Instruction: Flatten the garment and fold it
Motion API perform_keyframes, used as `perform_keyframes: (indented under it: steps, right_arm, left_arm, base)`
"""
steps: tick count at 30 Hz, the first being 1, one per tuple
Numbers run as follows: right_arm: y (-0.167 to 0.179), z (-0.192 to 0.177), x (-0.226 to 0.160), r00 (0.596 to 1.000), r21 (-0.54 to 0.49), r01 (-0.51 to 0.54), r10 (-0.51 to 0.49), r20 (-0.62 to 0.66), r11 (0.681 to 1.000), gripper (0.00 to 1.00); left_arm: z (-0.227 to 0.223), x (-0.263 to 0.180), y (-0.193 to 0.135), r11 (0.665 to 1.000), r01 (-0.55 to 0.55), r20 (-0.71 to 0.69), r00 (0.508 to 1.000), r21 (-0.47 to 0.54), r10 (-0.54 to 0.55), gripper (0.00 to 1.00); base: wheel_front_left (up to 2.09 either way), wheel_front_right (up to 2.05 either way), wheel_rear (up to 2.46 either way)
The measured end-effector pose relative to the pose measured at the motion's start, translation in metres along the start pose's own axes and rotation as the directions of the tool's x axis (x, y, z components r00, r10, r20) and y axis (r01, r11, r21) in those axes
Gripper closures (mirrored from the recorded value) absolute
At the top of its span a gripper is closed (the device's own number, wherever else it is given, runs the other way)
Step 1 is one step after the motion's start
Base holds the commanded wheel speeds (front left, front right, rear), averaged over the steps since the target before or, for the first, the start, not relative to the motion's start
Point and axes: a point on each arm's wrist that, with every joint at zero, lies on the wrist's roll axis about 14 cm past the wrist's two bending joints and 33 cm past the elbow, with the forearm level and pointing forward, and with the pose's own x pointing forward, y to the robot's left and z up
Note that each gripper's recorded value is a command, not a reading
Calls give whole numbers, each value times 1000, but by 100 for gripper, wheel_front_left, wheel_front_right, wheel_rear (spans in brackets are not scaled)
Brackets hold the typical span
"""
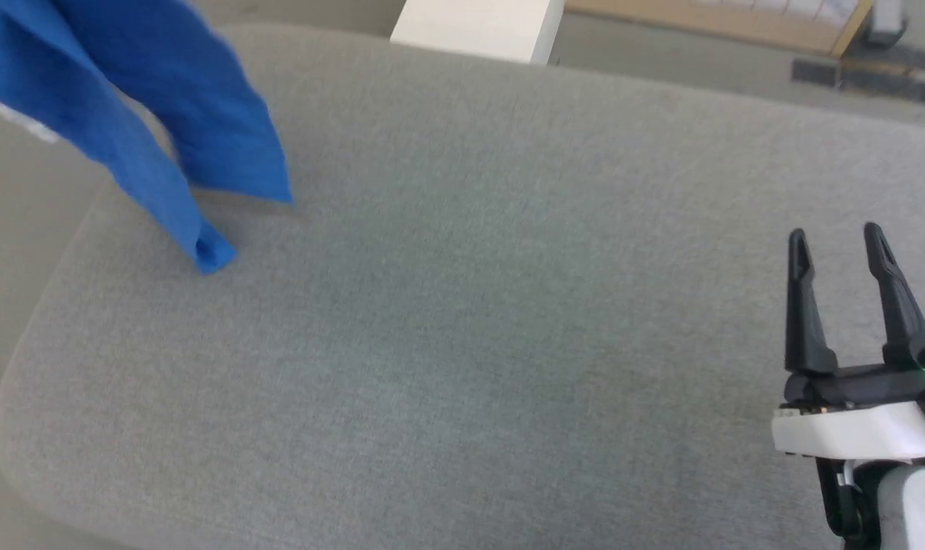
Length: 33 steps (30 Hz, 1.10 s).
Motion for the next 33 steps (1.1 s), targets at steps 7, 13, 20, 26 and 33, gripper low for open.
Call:
perform_keyframes:
  steps: [7, 13, 20, 26, 33]
  right_arm:
    - [-28, 40, -19, 993, -39, 93, -89, 79, 995, 0]
    - [-55, 64, -38, 977, -68, 181, -171, 129, 981, 0]
    - [-89, 85, -63, 946, -98, 293, -274, 171, 951, 0]
    - [-120, 98, -85, 909, -123, 392, -364, 201, 911, 0]
    - [-140, 88, -94, 890, -130, 445, -421, 174, 886, 0]
  left_arm:
    - [103, -19, -72, 985, 170, 245, 957, -27, -158, 100]
    - [155, -36, -154, 931, 362, 383, 867, -49, -318, 100]
    - [180, -62, -252, 799, 598, 451, 731, -59, -513, 100]
    - [159, -80, -330, 666, 744, 420, 622, -55, -661, 100]
    - [54, -78, -409, 524, 809, 240, 582, -266, -777, 100]
  base:
    - [0, 0, 0]
    - [0, 0, 0]
    - [0, 0, 0]
    - [0, 0, 0]
    - [0, 0, 0]
